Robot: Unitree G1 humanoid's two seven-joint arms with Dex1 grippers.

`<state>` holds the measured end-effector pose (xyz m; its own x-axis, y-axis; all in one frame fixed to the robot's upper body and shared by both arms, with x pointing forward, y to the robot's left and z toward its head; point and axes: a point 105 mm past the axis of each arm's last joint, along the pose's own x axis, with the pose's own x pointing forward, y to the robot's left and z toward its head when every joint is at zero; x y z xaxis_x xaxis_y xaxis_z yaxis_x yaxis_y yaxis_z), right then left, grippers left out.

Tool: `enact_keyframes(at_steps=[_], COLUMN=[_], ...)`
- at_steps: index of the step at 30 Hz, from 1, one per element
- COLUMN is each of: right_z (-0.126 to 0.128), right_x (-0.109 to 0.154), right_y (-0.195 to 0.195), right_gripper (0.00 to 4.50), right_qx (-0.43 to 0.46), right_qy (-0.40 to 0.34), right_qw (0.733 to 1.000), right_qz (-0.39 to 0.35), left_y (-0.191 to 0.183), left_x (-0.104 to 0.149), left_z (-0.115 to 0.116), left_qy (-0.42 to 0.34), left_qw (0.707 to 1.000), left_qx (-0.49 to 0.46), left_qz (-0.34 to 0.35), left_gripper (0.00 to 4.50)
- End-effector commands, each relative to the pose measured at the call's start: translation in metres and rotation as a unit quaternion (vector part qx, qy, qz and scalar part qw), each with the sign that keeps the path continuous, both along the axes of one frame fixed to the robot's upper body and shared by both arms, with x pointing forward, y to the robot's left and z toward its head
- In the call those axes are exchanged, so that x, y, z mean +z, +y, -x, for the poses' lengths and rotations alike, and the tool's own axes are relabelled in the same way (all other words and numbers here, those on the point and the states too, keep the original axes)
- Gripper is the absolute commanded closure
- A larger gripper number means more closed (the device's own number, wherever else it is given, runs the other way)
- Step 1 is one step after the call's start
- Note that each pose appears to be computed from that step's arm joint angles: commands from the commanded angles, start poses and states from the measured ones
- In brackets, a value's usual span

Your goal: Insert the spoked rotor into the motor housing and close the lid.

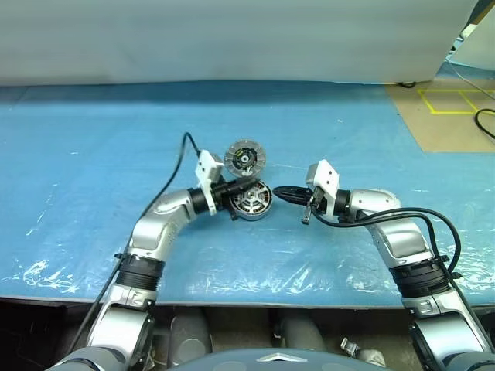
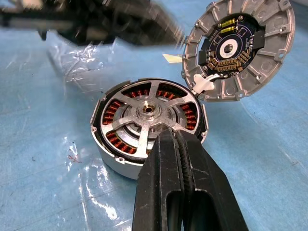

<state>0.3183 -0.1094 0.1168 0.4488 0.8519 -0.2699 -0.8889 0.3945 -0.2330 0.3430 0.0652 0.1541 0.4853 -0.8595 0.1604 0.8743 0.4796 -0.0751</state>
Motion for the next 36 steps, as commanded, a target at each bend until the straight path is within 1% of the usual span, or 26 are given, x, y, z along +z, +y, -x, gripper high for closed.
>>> enact_keyframes(at_steps=[1,4,7,10,12,14,18,21,24,28,31,34,36], right_z=[0.002,0.005,0.006,0.008,0.009,0.009,0.010,0.011,0.012,0.014,0.015,0.016,0.016], right_x=[0.012,0.011,0.011,0.011,0.011,0.012,0.012,0.012,0.013,0.014,0.014,0.014,0.015], right_y=[0.004,0.005,0.008,0.011,0.012,0.012,0.011,0.011,0.011,0.008,0.007,0.007,0.007], right_gripper=[4.50,4.50,4.50,4.50,4.50,4.50,4.50,4.50,4.50,4.50,4.50,4.50,4.50], right_qx=[0.013,0.016,0.019,0.022,0.021,0.019,0.015,0.015,0.013,0.007,0.004,0.002,0.001], right_qy=[-0.023,-0.021,-0.019,-0.018,-0.018,-0.019,-0.019,-0.019,-0.019,-0.020,-0.019,-0.019,-0.019], right_qw=[1.000,1.000,1.000,0.999,0.999,0.999,1.000,1.000,1.000,1.000,1.000,1.000,1.000], right_qz=[-0.011,-0.012,-0.014,-0.016,-0.016,-0.017,-0.018,-0.018,-0.018,-0.016,-0.016,-0.016,-0.017], left_y=[0.026,0.046,0.057,0.064,0.067,0.064,0.054,0.043,0.029,0.011,0.000,-0.007,-0.011], left_x=[0.042,0.069,0.079,0.068,0.060,0.050,0.037,0.038,0.042,0.026,0.017,0.005,0.003], left_z=[-0.014,-0.027,-0.042,-0.063,-0.076,-0.082,-0.093,-0.097,-0.097,-0.092,-0.086,-0.081,-0.078], left_qy=[-0.080,-0.117,-0.125,-0.117,-0.103,-0.100,-0.084,-0.090,-0.088,-0.066,-0.046,-0.033,-0.027], left_qw=[0.996,0.990,0.988,0.985,0.984,0.981,0.979,0.979,0.984,0.986,0.987,0.984,0.984], left_qx=[0.046,0.073,0.087,0.109,0.125,0.124,0.124,0.118,0.091,0.046,0.010,-0.018,-0.036], left_qz=[0.017,0.013,-0.005,-0.061,-0.080,-0.108,-0.136,-0.140,-0.123,-0.148,-0.152,-0.176,-0.172], left_gripper=[4.47,4.47,4.47,4.47,4.47,4.47,4.47,4.47,4.47,4.47,4.47,4.47,4.47])
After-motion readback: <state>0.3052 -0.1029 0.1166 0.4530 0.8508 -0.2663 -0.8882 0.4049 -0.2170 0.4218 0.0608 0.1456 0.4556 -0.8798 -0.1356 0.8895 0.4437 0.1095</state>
